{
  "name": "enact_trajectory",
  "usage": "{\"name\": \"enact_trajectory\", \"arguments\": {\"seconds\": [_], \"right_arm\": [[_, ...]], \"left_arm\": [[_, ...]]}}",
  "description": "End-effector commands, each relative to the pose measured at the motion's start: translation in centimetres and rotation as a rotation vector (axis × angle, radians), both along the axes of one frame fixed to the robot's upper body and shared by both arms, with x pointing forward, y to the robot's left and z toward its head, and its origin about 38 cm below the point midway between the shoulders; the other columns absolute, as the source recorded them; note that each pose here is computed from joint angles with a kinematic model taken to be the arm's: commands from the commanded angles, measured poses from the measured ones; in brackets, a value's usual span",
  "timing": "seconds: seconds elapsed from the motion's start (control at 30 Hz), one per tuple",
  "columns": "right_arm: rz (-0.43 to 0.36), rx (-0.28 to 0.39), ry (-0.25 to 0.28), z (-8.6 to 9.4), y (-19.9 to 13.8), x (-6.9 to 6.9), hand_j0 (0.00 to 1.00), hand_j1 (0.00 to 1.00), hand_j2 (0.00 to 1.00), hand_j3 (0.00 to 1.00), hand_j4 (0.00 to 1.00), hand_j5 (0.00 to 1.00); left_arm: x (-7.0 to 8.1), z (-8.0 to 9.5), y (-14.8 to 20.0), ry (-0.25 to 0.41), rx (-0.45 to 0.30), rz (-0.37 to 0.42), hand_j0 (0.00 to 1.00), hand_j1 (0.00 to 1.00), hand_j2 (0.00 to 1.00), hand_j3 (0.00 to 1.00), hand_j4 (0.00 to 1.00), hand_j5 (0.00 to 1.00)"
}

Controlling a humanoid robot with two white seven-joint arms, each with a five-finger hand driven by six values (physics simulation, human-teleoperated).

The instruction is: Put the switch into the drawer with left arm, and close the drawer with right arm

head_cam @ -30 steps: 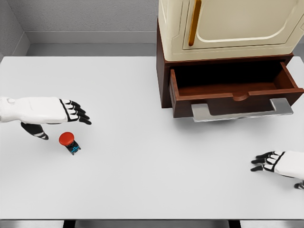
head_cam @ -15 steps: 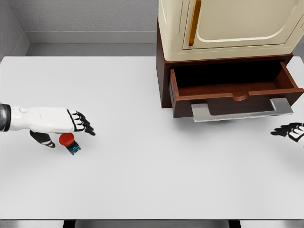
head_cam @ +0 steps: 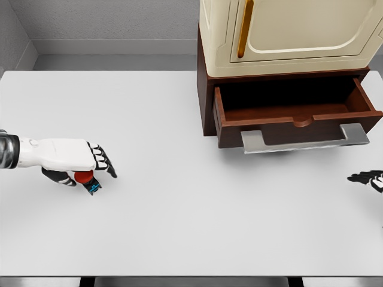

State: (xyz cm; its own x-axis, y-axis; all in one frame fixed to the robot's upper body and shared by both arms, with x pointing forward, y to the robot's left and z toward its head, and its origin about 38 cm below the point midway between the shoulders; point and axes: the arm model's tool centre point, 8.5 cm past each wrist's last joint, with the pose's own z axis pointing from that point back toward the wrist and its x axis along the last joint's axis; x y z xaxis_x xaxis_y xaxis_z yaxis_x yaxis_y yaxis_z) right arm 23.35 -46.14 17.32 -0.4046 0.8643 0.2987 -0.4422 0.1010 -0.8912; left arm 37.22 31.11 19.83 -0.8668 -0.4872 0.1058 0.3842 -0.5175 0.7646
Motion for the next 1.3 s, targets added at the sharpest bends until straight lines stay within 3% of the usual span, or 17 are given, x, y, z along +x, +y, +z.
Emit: {"name": "enact_trajectory", "arguments": {"seconds": [0.0, 0.27, 0.33, 0.37, 0.43, 0.6, 0.9, 1.0, 1.1, 1.27], "right_arm": [[-0.037, 0.081, -0.078, 0.7, 0.0, 0.1, 1.00, 1.00, 1.00, 1.00, 1.00, 1.00], [-0.061, 0.131, -0.092, -0.2, 0.4, -0.3, 1.00, 1.00, 1.00, 1.00, 1.00, 1.00], [-0.056, 0.124, -0.085, -0.2, 0.5, -0.3, 0.83, 0.83, 0.83, 0.83, 0.83, 0.83], [-0.050, 0.117, -0.078, -0.1, 0.5, -0.2, 0.63, 0.63, 0.63, 0.63, 0.63, 0.63], [-0.041, 0.112, -0.079, 0.0, 0.6, 0.1, 0.53, 0.53, 0.53, 0.53, 0.53, 0.53], [0.027, 0.101, -0.057, -0.1, 2.1, 1.6, 0.52, 0.52, 0.52, 0.52, 0.52, 0.52], [-0.002, 0.170, -0.056, -1.5, 3.0, 1.2, 0.51, 0.51, 0.51, 0.51, 0.51, 0.51], [-0.008, 0.178, -0.063, -1.5, 2.9, 1.2, 0.51, 0.51, 0.51, 0.51, 0.51, 0.51], [-0.006, 0.195, -0.084, -0.8, 2.9, 1.5, 0.53, 0.53, 0.53, 0.53, 0.53, 0.53], [-0.069, 0.205, -0.163, 2.1, 0.1, 0.9, 0.54, 0.54, 0.54, 0.54, 0.54, 0.54]], "left_arm": [[0.0, 0.0, 0.0, 0.002, -0.003, 0.003, 0.75, 0.75, 0.75, 0.75, 0.75, 0.75], [-0.3, -0.3, 0.0, 0.012, -0.002, 0.001, 0.65, 0.65, 0.65, 0.65, 0.65, 0.65], [-0.3, -0.3, 0.0, 0.013, -0.004, 0.001, 0.63, 0.63, 0.63, 0.63, 0.63, 0.63], [-0.3, -0.3, 0.0, 0.013, -0.004, 0.001, 0.60, 0.60, 0.60, 0.60, 0.60, 0.60], [-0.3, -0.3, 0.0, 0.012, -0.002, 0.001, 0.55, 0.55, 0.55, 0.55, 0.55, 0.55], [-0.3, -0.3, -0.1, 0.012, -0.004, -0.002, 0.48, 0.48, 0.48, 0.48, 0.48, 0.48], [0.0, 0.3, -0.2, -0.004, -0.012, -0.003, 0.46, 0.46, 0.46, 0.46, 0.46, 0.46], [0.7, 1.5, -1.1, -0.037, -0.031, -0.018, 0.46, 0.46, 0.46, 0.46, 0.46, 0.46], [1.4, 2.6, -2.8, -0.070, -0.061, -0.051, 0.46, 0.46, 0.46, 0.46, 0.46, 0.46], [2.4, 4.3, -5.0, -0.120, -0.099, -0.093, 0.46, 0.46, 0.46, 0.46, 0.46, 0.46]]}}
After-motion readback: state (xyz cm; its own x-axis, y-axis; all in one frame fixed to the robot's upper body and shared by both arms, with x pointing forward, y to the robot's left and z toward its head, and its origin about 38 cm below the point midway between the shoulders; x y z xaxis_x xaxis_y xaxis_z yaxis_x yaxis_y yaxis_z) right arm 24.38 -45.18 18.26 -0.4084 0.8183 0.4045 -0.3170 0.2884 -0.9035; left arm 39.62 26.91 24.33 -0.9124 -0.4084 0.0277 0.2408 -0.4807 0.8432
